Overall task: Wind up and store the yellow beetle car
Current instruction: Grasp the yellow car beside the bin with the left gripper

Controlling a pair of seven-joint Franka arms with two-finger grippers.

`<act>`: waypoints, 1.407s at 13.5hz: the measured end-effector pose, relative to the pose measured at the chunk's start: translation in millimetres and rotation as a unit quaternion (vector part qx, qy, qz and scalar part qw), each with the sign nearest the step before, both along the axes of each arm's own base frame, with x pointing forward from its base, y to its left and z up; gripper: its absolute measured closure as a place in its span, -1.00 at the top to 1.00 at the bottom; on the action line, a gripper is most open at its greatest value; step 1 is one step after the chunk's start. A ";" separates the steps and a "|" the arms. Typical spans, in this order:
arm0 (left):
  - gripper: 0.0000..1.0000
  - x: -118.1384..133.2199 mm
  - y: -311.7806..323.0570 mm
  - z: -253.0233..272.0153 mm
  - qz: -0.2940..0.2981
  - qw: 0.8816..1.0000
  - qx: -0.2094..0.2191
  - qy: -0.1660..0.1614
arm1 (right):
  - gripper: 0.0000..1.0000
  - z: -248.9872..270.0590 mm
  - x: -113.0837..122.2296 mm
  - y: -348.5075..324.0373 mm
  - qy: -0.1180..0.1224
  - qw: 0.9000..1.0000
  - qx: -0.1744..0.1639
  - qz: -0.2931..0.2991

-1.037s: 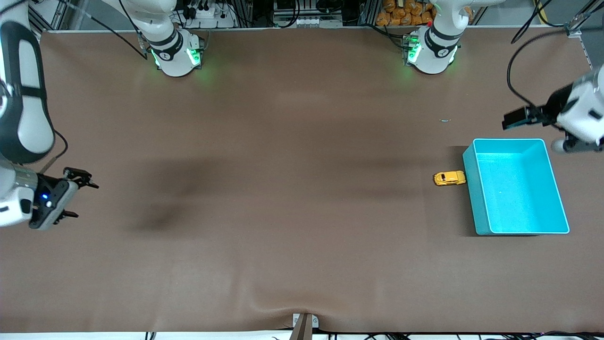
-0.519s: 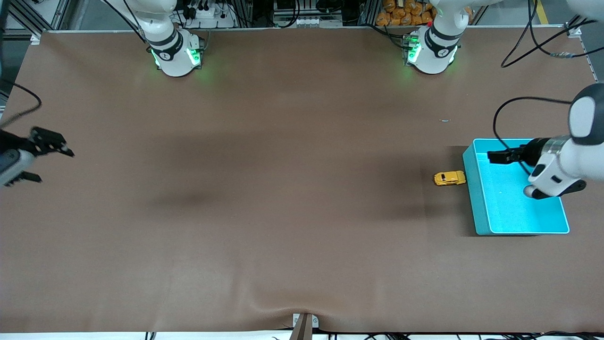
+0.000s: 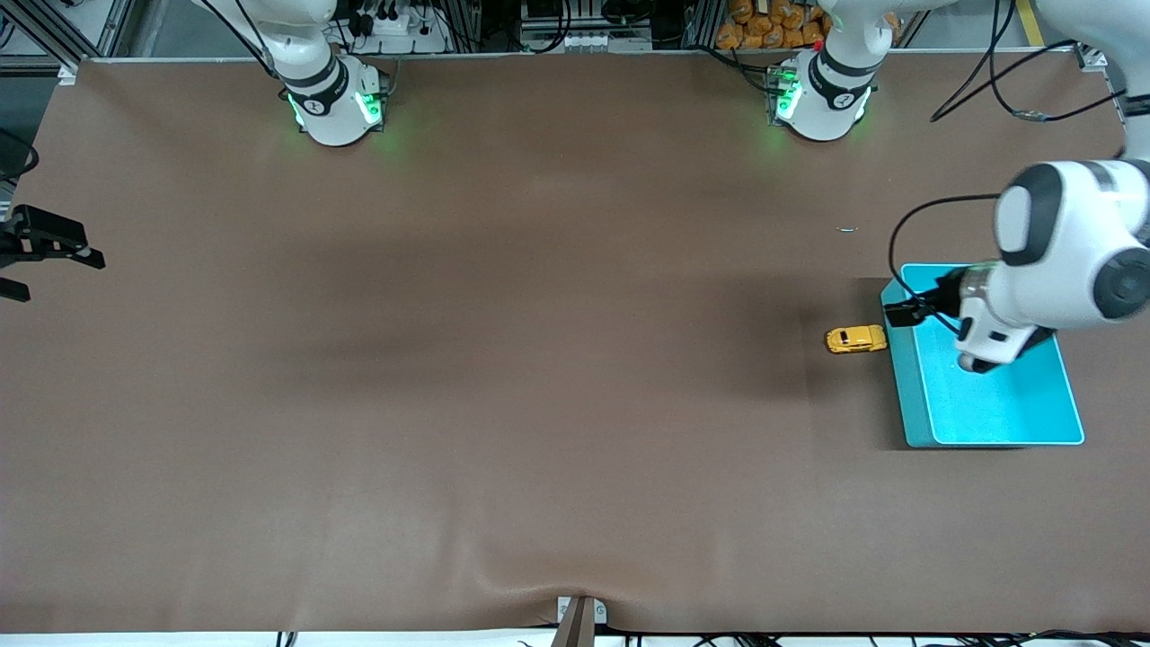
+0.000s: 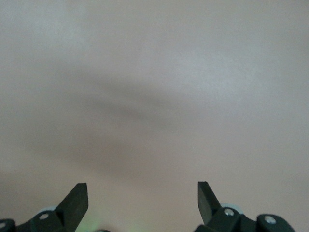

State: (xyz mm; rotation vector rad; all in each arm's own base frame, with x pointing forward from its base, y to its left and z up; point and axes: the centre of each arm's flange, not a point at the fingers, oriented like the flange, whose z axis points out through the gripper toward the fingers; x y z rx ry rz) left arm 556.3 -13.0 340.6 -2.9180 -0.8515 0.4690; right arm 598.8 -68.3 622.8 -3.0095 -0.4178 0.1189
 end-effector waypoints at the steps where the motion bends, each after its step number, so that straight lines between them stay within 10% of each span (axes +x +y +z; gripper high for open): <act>1: 1.00 -9.9 -7.7 -10.5 0.029 1.000 0.011 -0.005 | 1.00 5.1 -1.9 4.8 0.000 0.999 -0.003 -0.033; 7: 1.00 -26.6 -24.1 -41.2 0.183 0.981 0.056 -0.025 | 1.00 32.0 -14.6 42.7 -0.020 0.996 -0.013 -0.091; 19: 1.00 -23.9 -8.2 -77.4 0.472 0.869 0.113 -0.090 | 1.00 15.7 -48.6 65.0 -0.043 0.995 -0.032 -0.080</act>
